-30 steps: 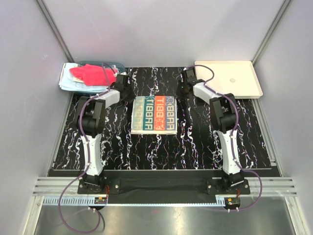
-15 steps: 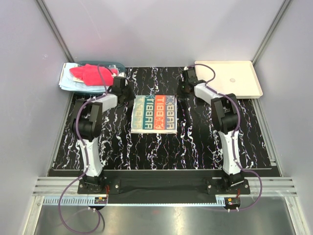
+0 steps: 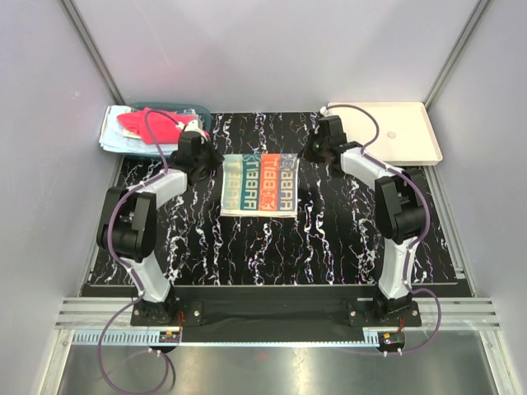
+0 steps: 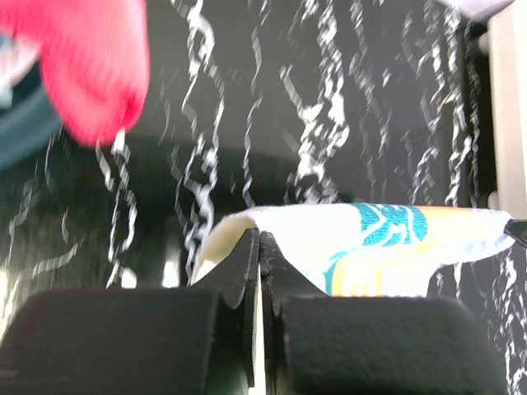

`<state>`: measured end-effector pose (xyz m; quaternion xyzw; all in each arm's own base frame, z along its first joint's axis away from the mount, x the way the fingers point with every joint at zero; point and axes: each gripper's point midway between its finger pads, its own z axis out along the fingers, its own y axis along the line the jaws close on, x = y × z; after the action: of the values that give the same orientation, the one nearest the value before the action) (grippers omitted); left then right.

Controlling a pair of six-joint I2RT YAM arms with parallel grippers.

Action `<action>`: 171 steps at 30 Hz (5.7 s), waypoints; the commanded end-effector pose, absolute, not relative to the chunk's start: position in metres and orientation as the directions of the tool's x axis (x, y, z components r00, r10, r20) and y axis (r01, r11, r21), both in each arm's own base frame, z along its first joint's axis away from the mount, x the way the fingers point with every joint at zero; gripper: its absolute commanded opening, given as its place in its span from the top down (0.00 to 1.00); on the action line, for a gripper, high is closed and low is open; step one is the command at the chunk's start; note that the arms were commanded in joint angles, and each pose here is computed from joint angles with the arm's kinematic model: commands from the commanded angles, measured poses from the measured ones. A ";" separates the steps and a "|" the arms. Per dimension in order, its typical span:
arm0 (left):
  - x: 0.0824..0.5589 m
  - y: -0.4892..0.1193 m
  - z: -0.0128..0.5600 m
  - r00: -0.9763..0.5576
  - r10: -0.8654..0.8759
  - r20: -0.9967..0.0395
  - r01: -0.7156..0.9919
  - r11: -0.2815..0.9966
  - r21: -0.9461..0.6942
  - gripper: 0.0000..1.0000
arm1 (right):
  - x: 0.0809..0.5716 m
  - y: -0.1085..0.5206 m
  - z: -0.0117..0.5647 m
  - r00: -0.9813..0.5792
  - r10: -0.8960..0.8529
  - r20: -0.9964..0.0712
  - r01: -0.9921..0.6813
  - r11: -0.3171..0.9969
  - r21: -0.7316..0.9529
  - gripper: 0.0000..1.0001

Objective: Fold and stack the towels
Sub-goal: Fold the towel

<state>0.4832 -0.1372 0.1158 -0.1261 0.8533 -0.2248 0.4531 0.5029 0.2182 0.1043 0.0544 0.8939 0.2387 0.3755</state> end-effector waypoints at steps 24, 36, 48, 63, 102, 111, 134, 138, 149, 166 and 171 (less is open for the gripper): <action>0.396 -0.128 0.091 -0.559 -0.454 -0.693 -0.059 0.856 -0.514 1.00 | 0.411 0.230 0.085 -0.726 0.318 -0.610 -0.081 0.841 0.535 1.00; 0.381 -0.127 0.087 -0.567 -0.441 -0.696 -0.053 0.863 -0.503 1.00 | 0.393 0.230 0.085 -0.732 0.315 -0.605 -0.075 0.845 0.530 1.00; 0.364 -0.127 0.076 -0.585 -0.432 -0.686 -0.051 0.864 -0.501 1.00 | 0.380 0.229 0.078 -0.735 0.317 -0.600 -0.062 0.849 0.524 1.00; 0.348 -0.126 0.069 -0.598 -0.433 -0.674 -0.051 0.860 -0.507 0.70 | 0.361 0.228 0.065 -0.745 0.321 -0.584 -0.051 0.847 0.530 0.70; 0.372 -0.169 0.057 -0.749 -0.243 -0.616 -0.064 0.952 -0.298 0.59 | 0.375 0.236 0.056 -0.765 0.314 -0.562 -0.019 0.861 0.508 0.65; 0.354 -0.164 0.044 -0.776 -0.219 -0.591 -0.055 0.958 -0.282 0.59 | 0.360 0.241 0.050 -0.781 0.307 -0.543 -0.032 0.849 0.527 0.66; 0.331 -0.121 0.072 -0.711 -0.266 -0.651 -0.189 0.964 -0.188 0.45 | 0.352 0.242 0.056 -0.787 0.323 -0.526 -0.019 0.839 0.543 0.61; 0.329 -0.128 0.053 -0.746 -0.270 -0.609 -0.186 0.962 -0.198 0.48 | 0.349 0.245 0.054 -0.795 0.329 -0.509 -0.013 0.830 0.558 0.62; 0.330 -0.136 0.035 -0.767 -0.281 -0.576 -0.187 0.958 -0.218 0.53 | 0.345 0.247 0.043 -0.811 0.333 -0.482 0.005 0.827 0.563 0.65; 0.335 -0.137 0.045 -0.751 -0.275 -0.601 -0.170 0.959 -0.226 0.86 | 0.346 0.248 0.046 -0.809 0.342 -0.479 0.011 0.822 0.569 0.90; 0.338 -0.139 0.052 -0.746 -0.269 -0.610 -0.159 0.960 -0.229 0.94 | 0.348 0.248 0.050 -0.805 0.343 -0.483 0.008 0.822 0.569 0.94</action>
<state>0.3242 -0.1316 0.0319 -0.1185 0.9420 -0.0629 0.3075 0.3425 0.2381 0.0352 0.1042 0.9151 0.2653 0.2853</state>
